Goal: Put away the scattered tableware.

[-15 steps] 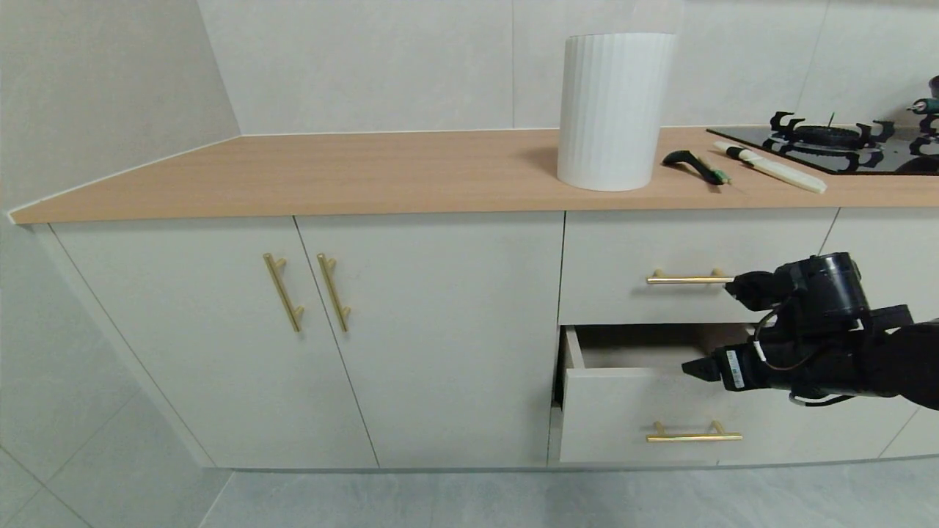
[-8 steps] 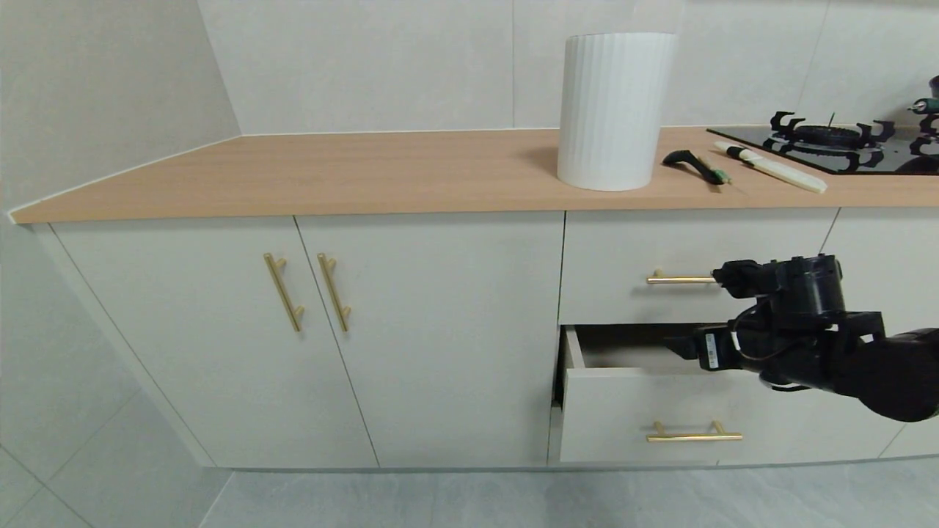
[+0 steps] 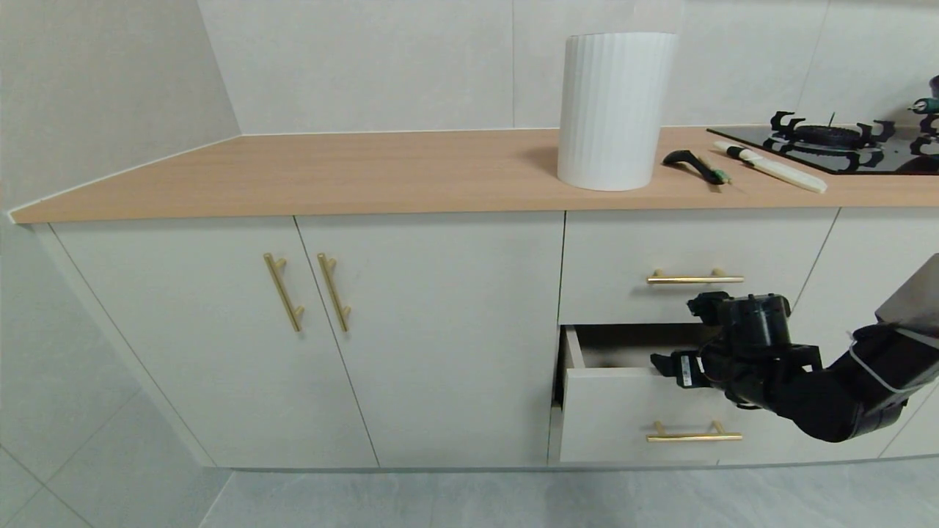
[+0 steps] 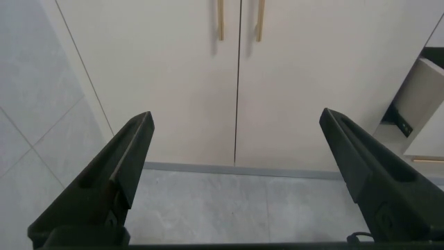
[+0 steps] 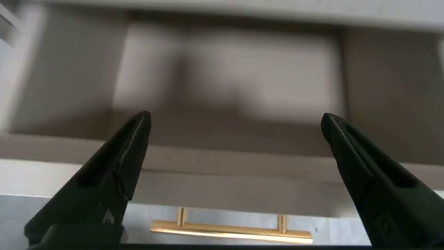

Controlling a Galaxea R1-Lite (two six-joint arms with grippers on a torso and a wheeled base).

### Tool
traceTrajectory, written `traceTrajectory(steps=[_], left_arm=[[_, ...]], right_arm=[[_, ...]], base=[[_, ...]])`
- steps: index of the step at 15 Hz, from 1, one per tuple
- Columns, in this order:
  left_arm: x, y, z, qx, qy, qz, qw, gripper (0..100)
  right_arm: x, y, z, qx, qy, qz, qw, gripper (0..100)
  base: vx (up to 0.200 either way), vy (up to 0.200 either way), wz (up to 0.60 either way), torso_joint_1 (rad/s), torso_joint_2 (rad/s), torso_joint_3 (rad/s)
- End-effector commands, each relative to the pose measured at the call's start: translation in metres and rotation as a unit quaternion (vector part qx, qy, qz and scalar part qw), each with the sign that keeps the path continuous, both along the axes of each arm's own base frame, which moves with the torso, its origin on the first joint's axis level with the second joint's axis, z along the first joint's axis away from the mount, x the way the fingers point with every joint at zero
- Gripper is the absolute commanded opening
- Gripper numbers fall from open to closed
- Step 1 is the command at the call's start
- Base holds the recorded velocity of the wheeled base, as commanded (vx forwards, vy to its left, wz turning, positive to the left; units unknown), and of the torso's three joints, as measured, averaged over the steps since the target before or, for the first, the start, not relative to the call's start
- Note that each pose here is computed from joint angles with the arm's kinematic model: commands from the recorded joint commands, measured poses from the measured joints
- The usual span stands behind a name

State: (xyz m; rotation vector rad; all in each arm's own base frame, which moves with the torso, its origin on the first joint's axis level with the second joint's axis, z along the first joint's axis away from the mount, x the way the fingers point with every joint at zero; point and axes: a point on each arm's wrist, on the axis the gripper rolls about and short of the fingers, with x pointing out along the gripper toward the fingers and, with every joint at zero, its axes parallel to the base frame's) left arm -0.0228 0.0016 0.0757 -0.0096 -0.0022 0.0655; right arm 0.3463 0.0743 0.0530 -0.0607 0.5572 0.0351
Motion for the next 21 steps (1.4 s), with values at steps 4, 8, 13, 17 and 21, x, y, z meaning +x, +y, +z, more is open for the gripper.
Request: traceTrajectory(steps=[4, 8, 13, 17, 21], left_arm=[[0.000, 0.000, 0.000, -0.001, 0.000, 0.000, 1.0000, 100], [0.000, 0.000, 0.000, -0.001, -0.001, 0.000, 1.0000, 100], [0.000, 0.000, 0.000, -0.001, -0.001, 0.000, 1.0000, 100], [0.000, 0.000, 0.000, -0.001, 0.000, 0.000, 1.0000, 100], [0.000, 0.000, 0.000, -0.001, -0.001, 0.000, 1.0000, 100]], right_arm=[[-0.006, -0.001, 0.001, -0.006, 0.027, 0.002, 1.000, 100], [-0.023, -0.004, 0.022, -0.017, 0.074, 0.008, 0.997, 100], [-0.051, 0.007, 0.038, -0.046, 0.149, 0.043, 0.987, 100], [-0.070, 0.012, 0.050, -0.070, 0.191, 0.068, 0.977, 100], [-0.110, 0.024, 0.063, -0.133, 0.297, 0.124, 0.937, 100]], base=[[0.000, 0.000, 0.00, 0.000, 0.00, 0.000], [0.000, 0.000, 0.00, 0.000, 0.00, 0.000], [0.000, 0.000, 0.00, 0.000, 0.00, 0.000], [0.000, 0.000, 0.00, 0.000, 0.00, 0.000], [0.000, 0.000, 0.00, 0.000, 0.00, 0.000]])
